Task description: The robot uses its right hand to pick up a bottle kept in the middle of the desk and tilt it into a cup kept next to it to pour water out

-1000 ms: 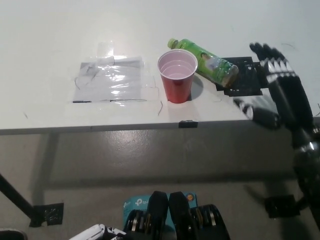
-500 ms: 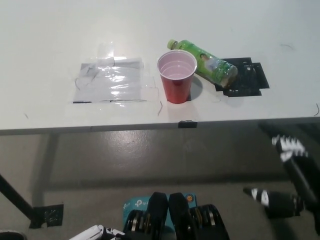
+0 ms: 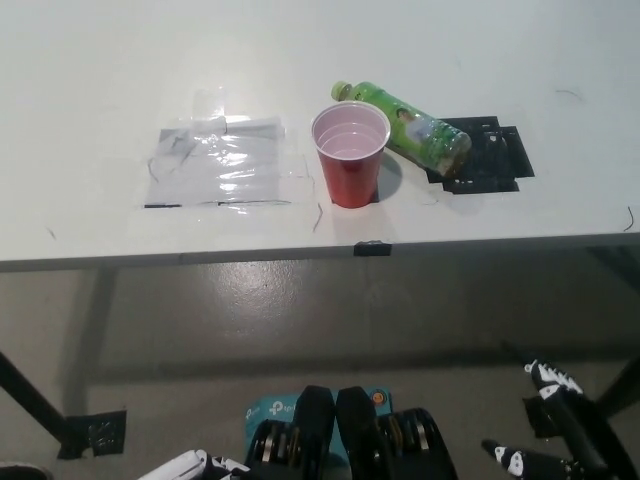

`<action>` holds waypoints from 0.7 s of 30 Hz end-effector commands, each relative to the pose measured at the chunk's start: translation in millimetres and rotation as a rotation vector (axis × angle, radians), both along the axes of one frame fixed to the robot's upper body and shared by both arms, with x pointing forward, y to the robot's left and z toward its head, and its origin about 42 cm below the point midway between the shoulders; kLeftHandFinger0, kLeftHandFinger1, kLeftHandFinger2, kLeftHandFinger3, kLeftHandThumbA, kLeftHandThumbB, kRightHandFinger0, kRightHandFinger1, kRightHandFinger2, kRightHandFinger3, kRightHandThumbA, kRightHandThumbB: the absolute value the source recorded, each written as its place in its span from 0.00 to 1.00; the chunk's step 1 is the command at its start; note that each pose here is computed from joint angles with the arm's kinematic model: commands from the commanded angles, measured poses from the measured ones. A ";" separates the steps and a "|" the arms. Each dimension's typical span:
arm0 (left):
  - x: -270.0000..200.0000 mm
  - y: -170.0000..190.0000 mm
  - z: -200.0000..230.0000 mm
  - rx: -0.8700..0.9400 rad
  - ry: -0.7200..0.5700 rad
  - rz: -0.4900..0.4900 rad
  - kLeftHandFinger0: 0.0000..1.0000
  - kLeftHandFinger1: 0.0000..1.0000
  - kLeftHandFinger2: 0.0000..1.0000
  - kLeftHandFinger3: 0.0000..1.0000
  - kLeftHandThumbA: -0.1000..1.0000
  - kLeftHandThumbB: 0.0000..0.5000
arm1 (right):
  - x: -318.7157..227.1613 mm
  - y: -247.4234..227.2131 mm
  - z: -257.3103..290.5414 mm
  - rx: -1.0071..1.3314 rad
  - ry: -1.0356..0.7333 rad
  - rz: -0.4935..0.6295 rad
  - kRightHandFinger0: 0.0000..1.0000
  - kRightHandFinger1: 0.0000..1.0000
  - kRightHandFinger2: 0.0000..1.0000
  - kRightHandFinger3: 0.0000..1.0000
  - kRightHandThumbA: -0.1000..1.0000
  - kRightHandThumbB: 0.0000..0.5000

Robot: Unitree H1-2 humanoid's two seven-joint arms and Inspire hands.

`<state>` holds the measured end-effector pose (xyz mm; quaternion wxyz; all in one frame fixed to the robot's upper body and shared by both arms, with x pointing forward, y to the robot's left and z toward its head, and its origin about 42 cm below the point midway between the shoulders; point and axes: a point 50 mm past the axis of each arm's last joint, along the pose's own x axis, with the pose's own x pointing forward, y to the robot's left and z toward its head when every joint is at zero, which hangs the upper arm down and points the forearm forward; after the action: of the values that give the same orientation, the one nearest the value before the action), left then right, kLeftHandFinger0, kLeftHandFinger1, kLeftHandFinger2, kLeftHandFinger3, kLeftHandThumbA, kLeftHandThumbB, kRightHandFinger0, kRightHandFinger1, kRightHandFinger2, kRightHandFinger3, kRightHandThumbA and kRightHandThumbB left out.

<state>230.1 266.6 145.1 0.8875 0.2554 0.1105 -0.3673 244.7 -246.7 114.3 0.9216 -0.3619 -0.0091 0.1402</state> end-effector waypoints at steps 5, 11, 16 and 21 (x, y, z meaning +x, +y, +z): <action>6.4 8.0 12.8 0.011 -0.043 0.001 0.69 0.76 0.79 1.00 1.00 0.92 | 22.1 -0.4 3.1 0.145 0.040 0.044 1.00 1.00 1.00 1.00 0.76 0.59; 5.9 7.4 14.0 0.009 -0.047 -0.008 0.71 0.77 0.80 1.00 1.00 0.84 | 24.2 -4.3 2.1 0.150 0.060 0.039 1.00 1.00 1.00 1.00 0.65 0.40; 7.5 7.7 13.2 0.011 -0.073 -0.010 0.67 0.73 0.78 1.00 1.00 0.89 | 28.2 -9.3 5.6 0.171 0.078 0.042 0.93 1.00 1.00 1.00 0.53 0.28; 6.2 9.5 15.2 0.013 -0.065 -0.014 0.67 0.74 0.78 1.00 1.00 0.90 | 27.7 -8.7 5.7 0.130 0.099 0.072 0.69 0.83 1.00 1.00 0.50 0.28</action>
<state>234.3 268.3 149.5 0.8895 0.2587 0.1014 -0.3628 265.1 -253.2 108.5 0.9407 -0.2917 0.0267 0.1712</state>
